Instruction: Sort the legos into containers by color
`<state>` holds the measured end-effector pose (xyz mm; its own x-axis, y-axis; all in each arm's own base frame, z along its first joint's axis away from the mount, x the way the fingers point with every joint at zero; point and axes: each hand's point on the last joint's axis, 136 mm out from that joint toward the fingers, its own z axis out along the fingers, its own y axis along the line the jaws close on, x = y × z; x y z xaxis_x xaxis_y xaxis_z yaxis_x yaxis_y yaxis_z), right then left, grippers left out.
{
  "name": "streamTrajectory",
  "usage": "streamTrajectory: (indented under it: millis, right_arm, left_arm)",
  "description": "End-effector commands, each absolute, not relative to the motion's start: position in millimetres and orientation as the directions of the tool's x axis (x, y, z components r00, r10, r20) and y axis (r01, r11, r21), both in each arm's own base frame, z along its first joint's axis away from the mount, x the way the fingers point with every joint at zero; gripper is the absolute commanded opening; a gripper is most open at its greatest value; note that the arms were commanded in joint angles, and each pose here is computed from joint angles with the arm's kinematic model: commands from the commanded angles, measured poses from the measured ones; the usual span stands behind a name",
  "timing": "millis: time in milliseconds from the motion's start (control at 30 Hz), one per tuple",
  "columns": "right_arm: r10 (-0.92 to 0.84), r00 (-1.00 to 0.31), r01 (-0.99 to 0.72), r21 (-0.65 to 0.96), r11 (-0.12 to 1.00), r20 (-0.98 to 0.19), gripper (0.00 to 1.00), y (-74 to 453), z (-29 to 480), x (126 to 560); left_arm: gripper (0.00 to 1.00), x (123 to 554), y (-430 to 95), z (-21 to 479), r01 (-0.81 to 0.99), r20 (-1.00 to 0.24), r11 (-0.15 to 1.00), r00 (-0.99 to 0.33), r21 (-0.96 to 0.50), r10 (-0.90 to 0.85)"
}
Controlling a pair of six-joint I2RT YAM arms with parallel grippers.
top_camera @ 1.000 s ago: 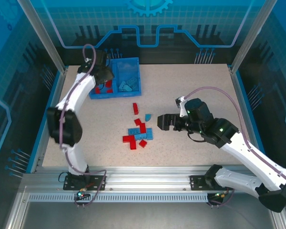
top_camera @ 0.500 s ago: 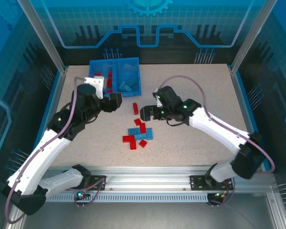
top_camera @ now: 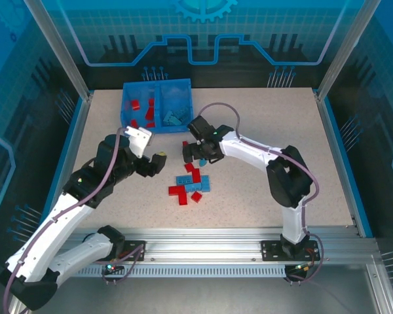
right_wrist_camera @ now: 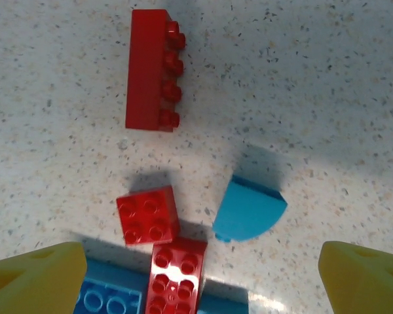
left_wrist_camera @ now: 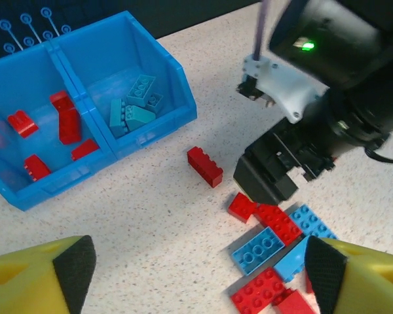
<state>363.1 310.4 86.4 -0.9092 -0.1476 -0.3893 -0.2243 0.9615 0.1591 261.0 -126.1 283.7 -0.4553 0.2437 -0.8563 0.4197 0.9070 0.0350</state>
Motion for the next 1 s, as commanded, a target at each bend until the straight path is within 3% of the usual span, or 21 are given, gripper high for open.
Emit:
streamTrajectory:
  millis: [0,67,167,400,467,633,800,867,967]
  right_arm:
    - [-0.119,-0.931,-0.164,0.105,0.981,-0.344,0.92,304.7,53.4,373.5]
    - [-0.117,-0.937,-0.155,0.092,0.984,-0.329,0.87,302.7,40.1,377.5]
    - [-0.111,-0.943,-0.144,0.084,0.986,-0.314,0.74,302.0,26.5,382.4]
    - [-0.106,-0.948,-0.136,0.08,0.987,-0.301,0.54,300.5,18.1,383.4]
    - [-0.109,-0.948,-0.139,0.078,0.987,-0.298,0.54,299.2,21.0,381.7]
    - [-0.123,-0.945,-0.162,0.108,0.981,-0.303,0.66,301.3,34.0,375.0]
    - [-0.153,-0.95,-0.204,0.168,0.964,-0.271,0.69,313.5,34.0,358.9]
    - [-0.172,-0.951,-0.221,0.177,0.959,-0.256,0.68,319.0,26.9,353.4]
    - [-0.168,-0.957,-0.205,0.144,0.968,-0.237,0.59,314.6,13.3,351.6]
  left_arm:
    - [0.95,260.1,-131.3,276.4,0.471,-0.847,0.881,-0.447,0.051,0.287]
    - [0.99,258.8,-134.4,273.2,0.492,-0.843,0.869,-0.449,0.043,0.296]
    - [0.99,258.6,-135.9,268.4,0.51,-0.837,0.86,-0.455,0.035,0.304]
    - [0.99,261.4,-135.2,264.3,0.511,-0.824,0.859,-0.478,0.021,0.304]
    - [0.99,261.6,-134.7,264.7,0.509,-0.825,0.861,-0.479,0.017,0.299]
    - [0.99,262.4,-134.7,265.2,0.507,-0.827,0.862,-0.481,0.008,0.291]
    - [0.99,263.1,-133.3,265.1,0.501,-0.827,0.866,-0.484,0.008,0.287]
    - [0.99,263.1,-133.1,265.0,0.5,-0.826,0.866,-0.485,0.007,0.287]
    - [0.99,263.7,-132.9,264.9,0.498,-0.827,0.867,-0.487,0.003,0.283]
